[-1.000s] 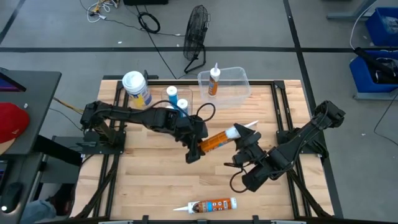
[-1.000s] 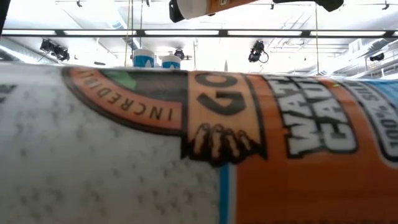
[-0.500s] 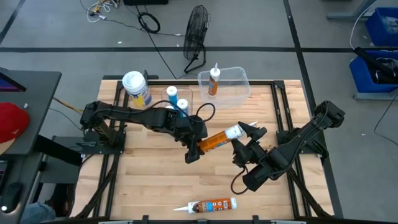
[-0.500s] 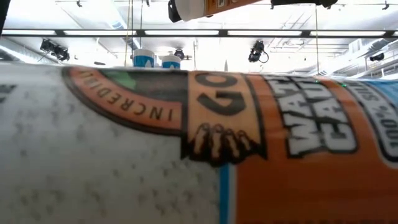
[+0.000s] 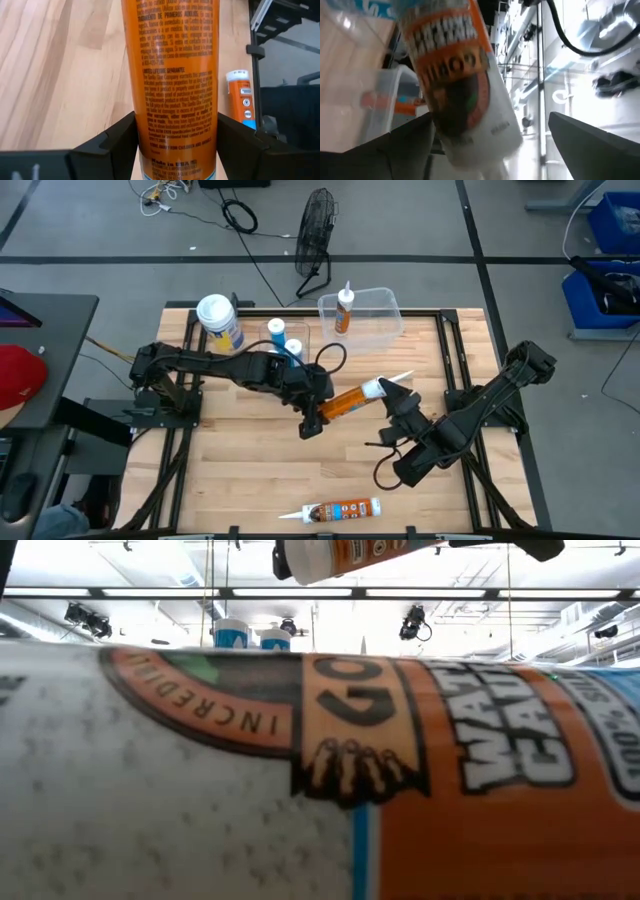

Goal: Pick & place silicon tubes, Sealant and Lysol wipes
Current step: Put the top orange sealant into the white bin

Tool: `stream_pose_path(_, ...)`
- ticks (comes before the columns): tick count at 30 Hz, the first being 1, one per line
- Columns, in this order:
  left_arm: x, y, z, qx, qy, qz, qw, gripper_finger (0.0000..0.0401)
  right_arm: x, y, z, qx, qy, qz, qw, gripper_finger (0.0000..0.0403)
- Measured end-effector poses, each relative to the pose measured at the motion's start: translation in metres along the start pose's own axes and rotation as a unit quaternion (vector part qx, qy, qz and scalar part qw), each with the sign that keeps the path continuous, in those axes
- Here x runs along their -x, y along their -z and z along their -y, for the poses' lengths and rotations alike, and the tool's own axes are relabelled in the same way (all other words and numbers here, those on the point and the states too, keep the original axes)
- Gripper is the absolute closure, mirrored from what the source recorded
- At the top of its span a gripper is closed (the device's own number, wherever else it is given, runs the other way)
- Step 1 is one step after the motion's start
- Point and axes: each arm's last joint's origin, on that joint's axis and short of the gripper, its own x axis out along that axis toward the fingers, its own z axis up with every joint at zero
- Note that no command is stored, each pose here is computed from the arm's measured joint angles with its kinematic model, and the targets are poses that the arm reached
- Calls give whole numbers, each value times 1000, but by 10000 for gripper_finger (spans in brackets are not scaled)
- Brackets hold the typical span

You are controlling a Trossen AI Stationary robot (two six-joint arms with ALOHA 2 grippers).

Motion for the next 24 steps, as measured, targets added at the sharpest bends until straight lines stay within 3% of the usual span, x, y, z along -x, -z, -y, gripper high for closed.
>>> stream_pose_path(9, 0, 8, 3, -3, -6, -32, 999, 170, 0, 18, -1, 45, 2, -1, 999, 12)
stream_pose_path(14, 0, 10, 3, -1, -7, -43, 999, 170, -2, 35, 4, 9, 0, -5, 1000, 12)
stream_pose_path(20, 0, 11, 6, -6, -11, -43, 999, 170, -11, 57, 6, -44, -41, -28, 998, 12)
stream_pose_path(24, 0, 11, 7, -9, -20, -39, 999, 170, -18, 65, 8, -127, -73, -57, 987, 12)
